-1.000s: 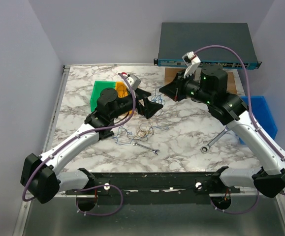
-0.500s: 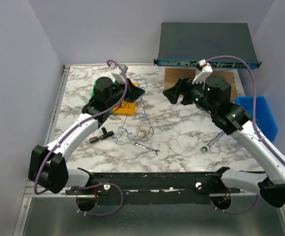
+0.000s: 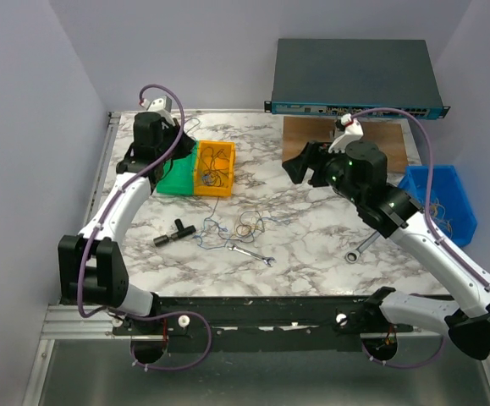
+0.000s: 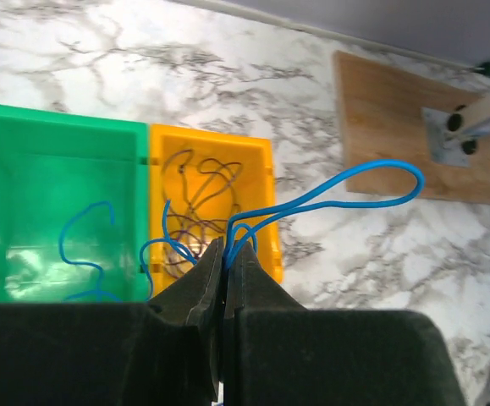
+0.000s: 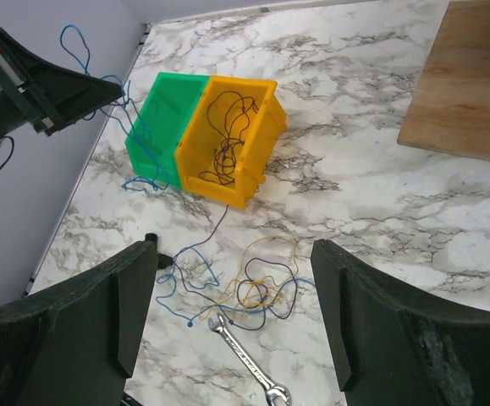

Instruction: Untangle the cables

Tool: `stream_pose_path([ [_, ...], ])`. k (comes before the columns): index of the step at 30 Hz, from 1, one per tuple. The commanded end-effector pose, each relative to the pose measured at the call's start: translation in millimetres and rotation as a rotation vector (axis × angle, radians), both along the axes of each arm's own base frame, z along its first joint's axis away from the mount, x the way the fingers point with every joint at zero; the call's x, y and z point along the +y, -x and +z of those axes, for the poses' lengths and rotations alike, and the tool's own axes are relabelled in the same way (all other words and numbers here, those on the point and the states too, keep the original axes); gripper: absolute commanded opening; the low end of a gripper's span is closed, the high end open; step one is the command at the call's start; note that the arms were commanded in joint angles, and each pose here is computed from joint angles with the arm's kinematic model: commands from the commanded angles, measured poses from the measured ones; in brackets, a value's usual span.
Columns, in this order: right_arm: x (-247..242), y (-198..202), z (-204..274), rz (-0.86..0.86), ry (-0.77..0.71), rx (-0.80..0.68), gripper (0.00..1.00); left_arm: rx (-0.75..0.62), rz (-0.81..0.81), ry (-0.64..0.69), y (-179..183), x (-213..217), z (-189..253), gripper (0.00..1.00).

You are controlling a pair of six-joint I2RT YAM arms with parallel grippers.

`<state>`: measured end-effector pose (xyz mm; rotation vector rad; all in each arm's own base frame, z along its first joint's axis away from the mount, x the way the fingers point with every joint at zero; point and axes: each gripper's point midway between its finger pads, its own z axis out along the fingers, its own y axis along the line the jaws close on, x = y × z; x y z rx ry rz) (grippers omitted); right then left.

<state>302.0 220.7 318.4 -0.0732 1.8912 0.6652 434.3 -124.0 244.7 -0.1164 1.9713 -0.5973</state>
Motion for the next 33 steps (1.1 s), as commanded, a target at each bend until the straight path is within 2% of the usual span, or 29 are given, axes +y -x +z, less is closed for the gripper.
stream_pose_path([
  [1, 5.8, -5.8, -3.5, 0.010, -0.006, -0.012, 0.81, 0.046, 0.106, -0.132, -25.4, 36.4, -16.3, 0.00],
  [7, 15.8, -10.9, -20.5, 0.038, 0.006, 0.019, 0.80, 0.133, 0.148, -0.206, -59.7, 56.1, -39.8, 0.00],
  [14, 26.6, -12.1, -52.4, 0.073, 0.020, 0.088, 0.80, 0.214, 0.260, -0.389, -78.4, 99.2, -68.4, 0.00],
  [20, 29.0, -13.0, -67.9, 0.079, 0.034, 0.116, 0.80, 0.311, 0.281, -0.524, -79.9, 117.3, -92.4, 0.00],
  [26, 31.9, -14.2, -93.7, 0.083, 0.066, 0.176, 0.82, 0.316, 0.265, -0.575, -79.1, 117.6, -89.1, 0.00],
  [27, 32.3, -14.5, -99.8, 0.084, 0.075, 0.191, 0.83, 0.311, 0.247, -0.573, -78.7, 112.4, -87.9, 0.06],
  [31, 32.8, -13.8, -125.9, 0.087, 0.113, 0.250, 0.92, 0.264, 0.177, -0.510, -74.5, 83.1, -77.7, 0.59],
  [33, 32.2, -12.8, -140.9, 0.087, 0.138, 0.283, 0.94, 0.228, 0.149, -0.476, -70.0, 70.8, -69.8, 0.67],
])
